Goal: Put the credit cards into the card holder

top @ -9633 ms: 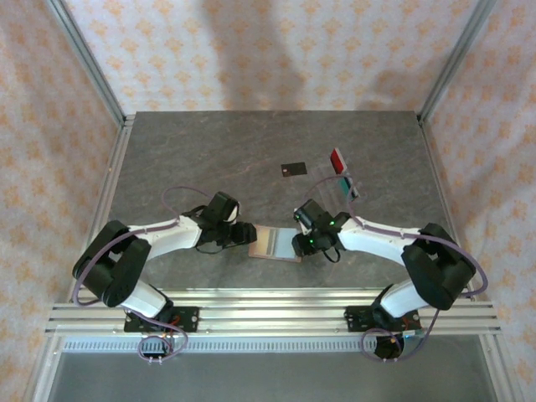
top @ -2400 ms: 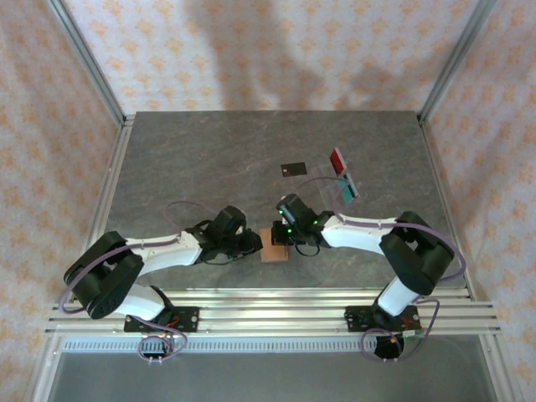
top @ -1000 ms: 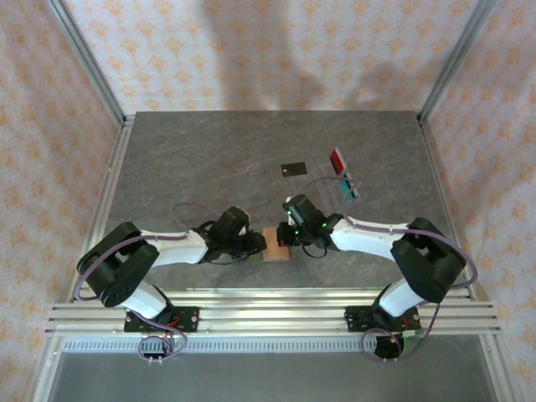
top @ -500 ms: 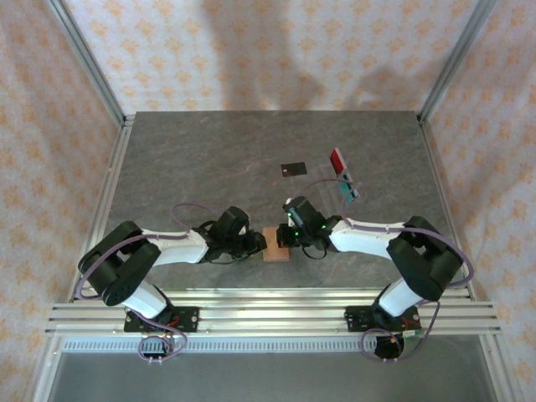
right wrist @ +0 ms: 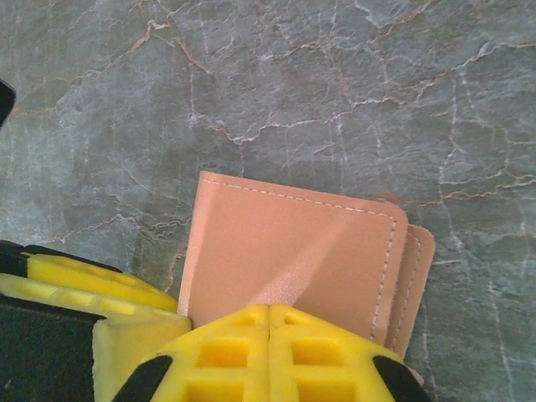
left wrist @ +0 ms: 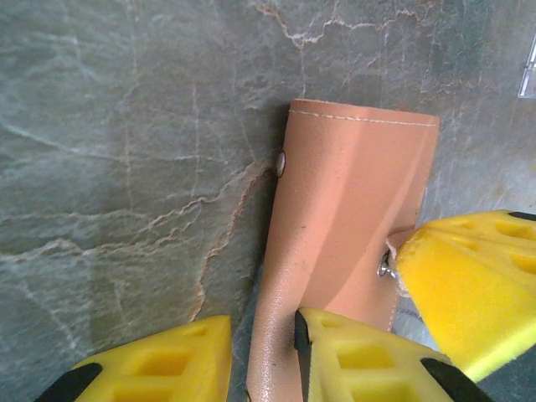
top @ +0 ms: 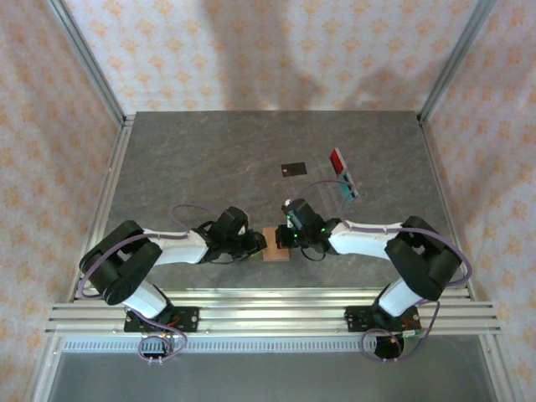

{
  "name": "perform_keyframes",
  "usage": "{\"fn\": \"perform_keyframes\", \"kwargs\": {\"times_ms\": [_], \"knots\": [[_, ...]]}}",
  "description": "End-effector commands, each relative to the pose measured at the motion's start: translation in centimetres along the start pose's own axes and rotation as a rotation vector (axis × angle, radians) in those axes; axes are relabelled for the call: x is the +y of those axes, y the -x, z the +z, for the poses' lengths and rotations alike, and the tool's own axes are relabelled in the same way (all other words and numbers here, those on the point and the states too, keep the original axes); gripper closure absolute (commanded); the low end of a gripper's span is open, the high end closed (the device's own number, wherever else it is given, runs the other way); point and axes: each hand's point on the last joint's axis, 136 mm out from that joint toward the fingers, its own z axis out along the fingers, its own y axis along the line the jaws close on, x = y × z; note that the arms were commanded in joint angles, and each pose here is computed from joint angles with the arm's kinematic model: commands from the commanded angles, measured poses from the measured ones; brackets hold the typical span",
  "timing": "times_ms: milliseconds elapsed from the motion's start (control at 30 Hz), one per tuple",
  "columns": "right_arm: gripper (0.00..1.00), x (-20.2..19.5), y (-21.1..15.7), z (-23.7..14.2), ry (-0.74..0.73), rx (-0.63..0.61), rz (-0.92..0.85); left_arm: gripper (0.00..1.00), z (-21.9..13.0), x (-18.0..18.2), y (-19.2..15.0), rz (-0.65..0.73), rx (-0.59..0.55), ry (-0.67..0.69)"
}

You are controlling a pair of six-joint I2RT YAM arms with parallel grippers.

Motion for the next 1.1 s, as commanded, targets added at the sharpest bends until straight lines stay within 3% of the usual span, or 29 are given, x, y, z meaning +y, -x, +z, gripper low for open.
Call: {"fn": "perform_keyframes", "kwargs": {"times_ms": [0,467,833,1067], "knots": [[1.0,-1.6,-1.9,0.4,-0.058,0.03,-0.007,0.73,1.3,0.7,-0.7,-0.008,0.025,0.0],[1.0,-3.6,-5.5,0.2,-0.013,-0.027,-0.15,0.73,1.4,0.5,0.0,-0.011,0.001,0.013],[1.0,-3.3,-7.0,1.1,-0.072,0.087,-0.279,0.73,0.1,-0.9,0.2,0.024,-0.014,-0.017],[0.86,-2.3,-5.3,0.0,-0.079,0.043,-0.284,0.72,-1.3,-1.3,0.4,0.07,-0.033,0.007]]}}
